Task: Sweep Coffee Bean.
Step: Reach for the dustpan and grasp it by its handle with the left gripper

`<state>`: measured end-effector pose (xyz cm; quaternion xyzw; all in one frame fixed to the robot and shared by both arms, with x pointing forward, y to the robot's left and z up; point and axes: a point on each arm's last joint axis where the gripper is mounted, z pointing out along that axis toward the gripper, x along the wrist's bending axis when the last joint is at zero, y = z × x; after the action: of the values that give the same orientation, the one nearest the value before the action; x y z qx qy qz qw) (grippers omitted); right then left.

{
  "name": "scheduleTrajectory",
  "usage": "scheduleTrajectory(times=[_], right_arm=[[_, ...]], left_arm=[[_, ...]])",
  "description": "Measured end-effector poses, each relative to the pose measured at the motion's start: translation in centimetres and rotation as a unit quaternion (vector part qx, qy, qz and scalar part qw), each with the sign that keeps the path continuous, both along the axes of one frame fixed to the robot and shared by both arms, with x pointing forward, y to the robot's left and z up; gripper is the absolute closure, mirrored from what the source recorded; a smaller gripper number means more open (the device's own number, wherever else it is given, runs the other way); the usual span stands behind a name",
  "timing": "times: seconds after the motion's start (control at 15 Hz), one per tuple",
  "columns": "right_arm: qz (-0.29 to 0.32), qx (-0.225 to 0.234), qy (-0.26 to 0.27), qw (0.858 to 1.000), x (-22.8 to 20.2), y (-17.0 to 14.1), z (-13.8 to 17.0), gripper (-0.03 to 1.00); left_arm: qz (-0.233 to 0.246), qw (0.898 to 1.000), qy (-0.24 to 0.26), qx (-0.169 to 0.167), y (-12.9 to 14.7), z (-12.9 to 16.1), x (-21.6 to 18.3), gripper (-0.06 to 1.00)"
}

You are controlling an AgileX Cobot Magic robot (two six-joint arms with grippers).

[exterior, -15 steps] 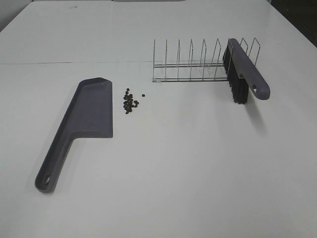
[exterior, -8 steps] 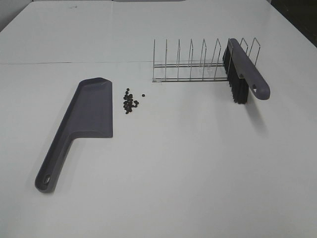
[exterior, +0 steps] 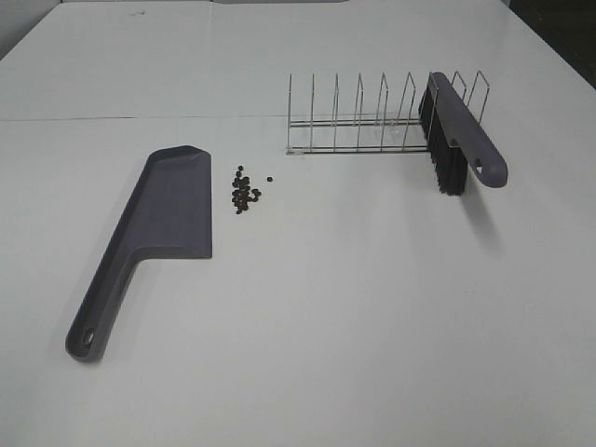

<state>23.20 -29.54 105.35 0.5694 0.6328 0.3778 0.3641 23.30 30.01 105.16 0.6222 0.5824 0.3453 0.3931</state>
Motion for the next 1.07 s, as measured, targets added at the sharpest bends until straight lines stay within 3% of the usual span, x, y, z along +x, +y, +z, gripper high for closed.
scheduleTrajectory(times=[1.07], right_arm=[[0.0,0.0,0.0,1.0,0.0,0.0,0.0,0.23]], left_arm=[[0.0,1.0,0.0,0.0,0.0,0.0,0.0,0.23]])
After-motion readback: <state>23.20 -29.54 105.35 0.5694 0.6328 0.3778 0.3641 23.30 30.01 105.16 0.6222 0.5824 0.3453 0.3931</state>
